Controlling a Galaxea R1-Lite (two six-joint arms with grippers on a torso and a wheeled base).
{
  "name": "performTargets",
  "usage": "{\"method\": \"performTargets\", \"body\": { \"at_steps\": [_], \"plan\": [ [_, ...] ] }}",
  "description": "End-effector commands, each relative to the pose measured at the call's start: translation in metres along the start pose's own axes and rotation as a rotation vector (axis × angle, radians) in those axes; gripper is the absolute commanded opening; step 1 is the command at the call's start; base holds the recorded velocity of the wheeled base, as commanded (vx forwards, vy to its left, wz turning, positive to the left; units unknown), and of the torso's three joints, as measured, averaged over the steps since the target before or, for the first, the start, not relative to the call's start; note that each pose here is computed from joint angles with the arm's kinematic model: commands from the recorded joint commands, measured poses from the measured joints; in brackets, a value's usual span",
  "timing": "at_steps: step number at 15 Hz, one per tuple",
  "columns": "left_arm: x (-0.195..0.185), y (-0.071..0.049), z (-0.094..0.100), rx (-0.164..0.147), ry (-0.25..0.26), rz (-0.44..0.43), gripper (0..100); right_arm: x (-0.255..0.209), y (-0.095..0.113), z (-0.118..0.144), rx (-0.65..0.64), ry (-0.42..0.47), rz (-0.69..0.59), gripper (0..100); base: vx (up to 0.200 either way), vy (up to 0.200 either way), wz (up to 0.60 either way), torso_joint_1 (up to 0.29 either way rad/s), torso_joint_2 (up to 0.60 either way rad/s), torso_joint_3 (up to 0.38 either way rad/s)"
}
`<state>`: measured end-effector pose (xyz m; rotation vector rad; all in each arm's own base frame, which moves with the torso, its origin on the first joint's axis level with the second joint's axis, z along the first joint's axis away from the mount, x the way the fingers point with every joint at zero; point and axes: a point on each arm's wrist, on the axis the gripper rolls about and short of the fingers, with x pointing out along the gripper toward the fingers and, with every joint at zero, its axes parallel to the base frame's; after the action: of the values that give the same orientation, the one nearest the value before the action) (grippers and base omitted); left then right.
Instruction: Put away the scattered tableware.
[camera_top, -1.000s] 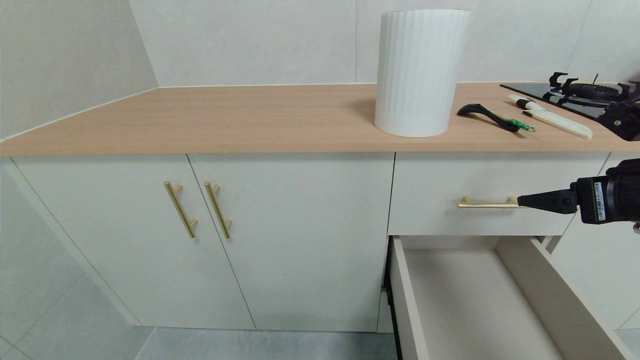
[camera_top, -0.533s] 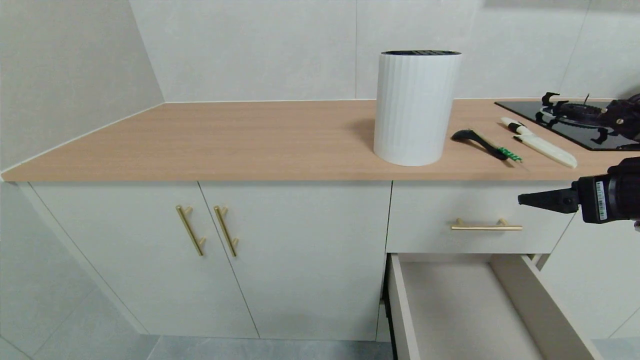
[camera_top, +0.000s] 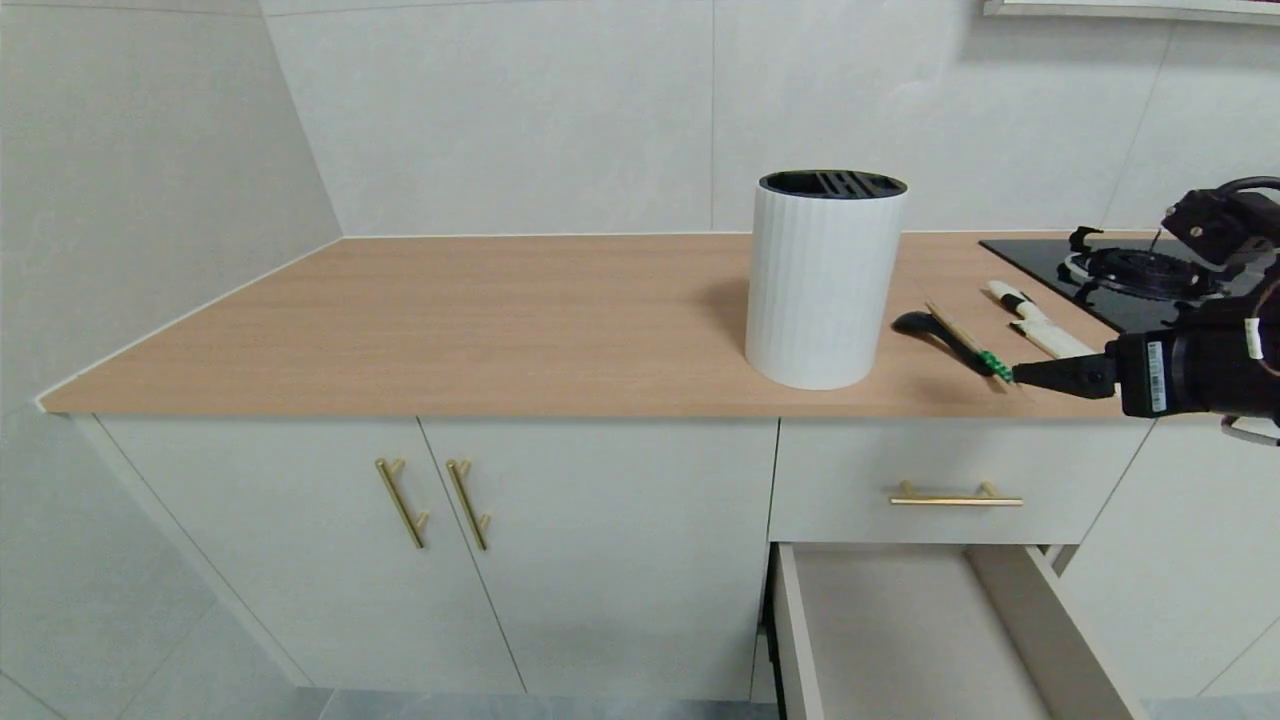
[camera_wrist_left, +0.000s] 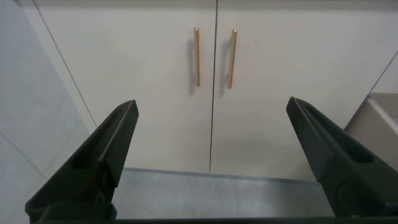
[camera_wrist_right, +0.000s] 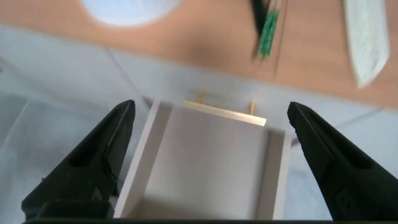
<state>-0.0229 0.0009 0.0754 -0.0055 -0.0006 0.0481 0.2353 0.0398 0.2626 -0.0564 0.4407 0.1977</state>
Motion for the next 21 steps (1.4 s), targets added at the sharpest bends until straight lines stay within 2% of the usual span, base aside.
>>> {"method": "performTargets", "body": {
  "at_steps": [1,3,5,10,18,19,21],
  "plan": [
    [0.000,0.000,0.000,-0.001,0.002,0.001,100,0.047,-0.012,0.010,0.001,0.004,-0.050,100,0.000,0.000,0.00,0.036,-0.09,-0.071],
    [0.000,0.000,0.000,-0.001,0.000,0.001,100,0.079,-0.019,0.015,0.010,0.066,-0.145,100,0.000,0.000,0.00,0.000,0.00,0.000],
    [0.000,0.000,0.000,-0.001,0.002,0.001,100,0.102,-0.022,0.011,0.011,0.111,-0.152,100,0.000,0.000,0.00,0.000,0.00,0.000],
    [0.000,0.000,0.000,-0.001,0.000,0.001,100,0.126,-0.026,0.006,0.017,0.139,-0.164,100,0.000,0.000,0.00,0.000,0.00,0.000],
    [0.000,0.000,0.000,-0.001,0.002,0.001,100,0.132,-0.028,0.003,0.029,0.152,-0.168,100,0.000,0.000,0.00,0.000,0.00,0.000],
    [0.000,0.000,0.000,-0.001,0.002,0.001,100,0.132,-0.028,0.003,0.029,0.154,-0.168,0,0.000,0.000,0.00,0.000,0.00,0.000],
    [0.000,0.000,0.000,-0.001,0.000,0.001,100,0.133,-0.028,0.002,0.029,0.158,-0.168,0,0.000,0.000,0.00,0.000,0.00,0.000]
  ]
}}
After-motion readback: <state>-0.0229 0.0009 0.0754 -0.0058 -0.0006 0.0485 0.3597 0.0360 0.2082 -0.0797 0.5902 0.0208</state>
